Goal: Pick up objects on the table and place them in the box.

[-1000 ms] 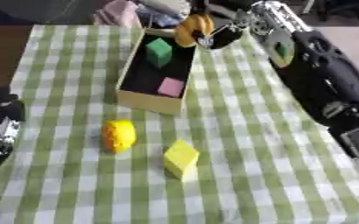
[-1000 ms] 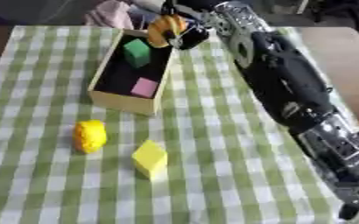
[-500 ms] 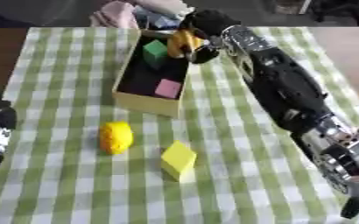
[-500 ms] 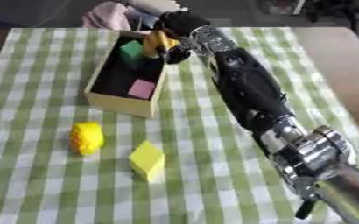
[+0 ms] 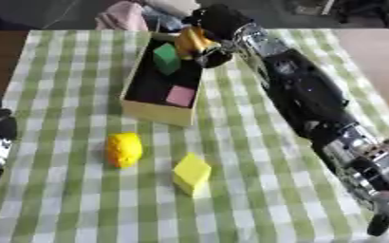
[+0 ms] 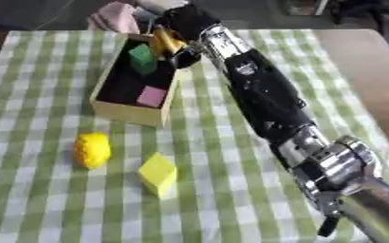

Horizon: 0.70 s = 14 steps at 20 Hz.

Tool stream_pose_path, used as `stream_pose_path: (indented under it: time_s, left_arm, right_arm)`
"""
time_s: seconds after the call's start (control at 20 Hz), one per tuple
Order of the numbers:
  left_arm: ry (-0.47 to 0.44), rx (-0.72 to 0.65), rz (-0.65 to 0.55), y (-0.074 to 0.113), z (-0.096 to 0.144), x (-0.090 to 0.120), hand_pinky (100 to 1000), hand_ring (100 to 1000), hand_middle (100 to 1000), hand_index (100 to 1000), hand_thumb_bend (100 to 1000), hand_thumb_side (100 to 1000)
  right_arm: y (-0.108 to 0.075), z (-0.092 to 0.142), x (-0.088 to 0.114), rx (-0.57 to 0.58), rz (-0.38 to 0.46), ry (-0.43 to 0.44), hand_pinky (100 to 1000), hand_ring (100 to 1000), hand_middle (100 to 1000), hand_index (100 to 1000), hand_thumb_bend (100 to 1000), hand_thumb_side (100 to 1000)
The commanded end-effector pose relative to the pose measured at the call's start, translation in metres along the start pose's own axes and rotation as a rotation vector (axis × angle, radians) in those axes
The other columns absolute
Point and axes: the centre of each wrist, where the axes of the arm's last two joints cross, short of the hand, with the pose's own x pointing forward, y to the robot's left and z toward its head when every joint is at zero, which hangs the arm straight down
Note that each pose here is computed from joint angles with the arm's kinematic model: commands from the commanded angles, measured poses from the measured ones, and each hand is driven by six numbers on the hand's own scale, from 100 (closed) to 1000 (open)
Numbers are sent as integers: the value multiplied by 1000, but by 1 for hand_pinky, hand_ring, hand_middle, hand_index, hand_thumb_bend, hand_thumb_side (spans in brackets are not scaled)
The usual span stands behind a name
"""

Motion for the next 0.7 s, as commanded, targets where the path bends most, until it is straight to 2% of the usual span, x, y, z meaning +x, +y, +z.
stream_pose_path:
  time_s: [0.05,0.25,0.45,0.5,0.55,0.6,0.7]
  left_arm:
    - [-22,4,-4,3,-2,5,794,736,729,848,318,644]
    - [-24,4,-4,3,-2,6,794,736,729,848,318,643]
    - [-20,10,-9,5,-2,5,794,736,729,848,318,642]
    - [-20,11,-10,5,-2,5,794,736,729,848,318,642]
    - [-19,12,-11,5,-2,4,794,736,729,848,318,642]
    - [-19,14,-12,6,-2,4,794,736,729,848,318,642]
    - [-14,19,-17,7,-1,3,794,736,729,848,318,642]
  right_arm:
    - [-25,1,-13,-35,55,0,865,838,821,983,144,482]
    - [-30,1,-9,-3,59,-53,874,858,845,1000,120,534]
    - [-47,4,-9,-17,89,-118,878,861,844,993,125,498]
    - [-52,6,-10,-27,92,-139,881,863,844,990,136,495]
    - [-58,9,-10,-38,100,-167,883,864,843,987,191,533]
    - [-64,13,-11,-47,105,-193,884,866,843,986,131,490]
    - [-75,22,-12,-53,113,-242,885,867,843,982,107,497]
